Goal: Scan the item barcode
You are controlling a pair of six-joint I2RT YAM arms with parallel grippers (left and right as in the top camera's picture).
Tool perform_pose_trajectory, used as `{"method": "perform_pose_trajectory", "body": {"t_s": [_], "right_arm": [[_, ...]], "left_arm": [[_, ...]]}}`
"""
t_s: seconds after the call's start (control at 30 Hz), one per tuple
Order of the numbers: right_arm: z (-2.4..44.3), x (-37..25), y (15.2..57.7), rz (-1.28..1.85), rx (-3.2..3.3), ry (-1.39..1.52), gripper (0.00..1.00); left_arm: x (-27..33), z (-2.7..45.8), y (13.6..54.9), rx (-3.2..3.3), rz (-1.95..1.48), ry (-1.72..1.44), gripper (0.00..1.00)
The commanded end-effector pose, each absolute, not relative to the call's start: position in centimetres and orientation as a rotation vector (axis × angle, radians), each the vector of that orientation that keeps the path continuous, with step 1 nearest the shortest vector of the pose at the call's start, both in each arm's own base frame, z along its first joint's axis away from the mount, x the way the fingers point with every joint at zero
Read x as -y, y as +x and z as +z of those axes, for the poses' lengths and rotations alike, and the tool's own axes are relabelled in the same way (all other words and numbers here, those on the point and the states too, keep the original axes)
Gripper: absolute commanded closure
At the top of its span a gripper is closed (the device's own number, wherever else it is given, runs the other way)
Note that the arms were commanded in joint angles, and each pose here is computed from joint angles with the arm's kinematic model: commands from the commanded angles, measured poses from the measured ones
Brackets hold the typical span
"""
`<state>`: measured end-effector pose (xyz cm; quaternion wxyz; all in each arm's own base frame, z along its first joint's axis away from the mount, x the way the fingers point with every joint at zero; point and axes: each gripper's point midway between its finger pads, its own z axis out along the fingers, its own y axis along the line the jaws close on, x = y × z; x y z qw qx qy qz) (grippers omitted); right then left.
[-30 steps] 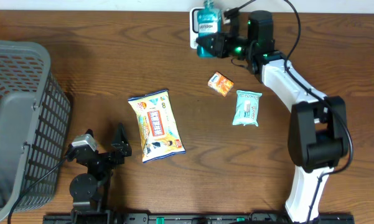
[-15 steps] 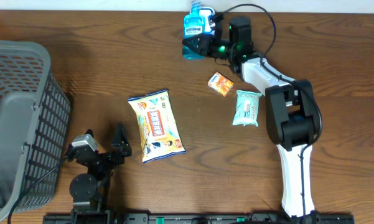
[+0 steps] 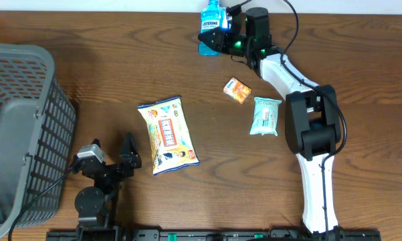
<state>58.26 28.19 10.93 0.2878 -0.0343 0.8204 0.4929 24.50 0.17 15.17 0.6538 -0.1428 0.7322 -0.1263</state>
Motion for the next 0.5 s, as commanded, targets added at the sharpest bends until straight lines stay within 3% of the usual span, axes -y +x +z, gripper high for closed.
{"method": "perform_pose_trajectory", "body": {"t_s": [0.0,0.2,0.47], "right_arm": [[14.4,-27.7,59.0,1.281,-2.134,-0.157,0.99],[18.1,-25.5,58.4,1.01,-2.207,-0.248,0.99],[28.7,-15.3,54.2,0.301,-2.245,-0.16,0.99]], "left_arm": [[-0.1,13.6,24.4,-1.704,-0.286,-0.327,0.03],[-0.1,13.6,24.4,-1.704,-0.286,-0.327,0.03],[-0.1,13.6,24.4,-1.704,-0.286,-0.327,0.03]]}}
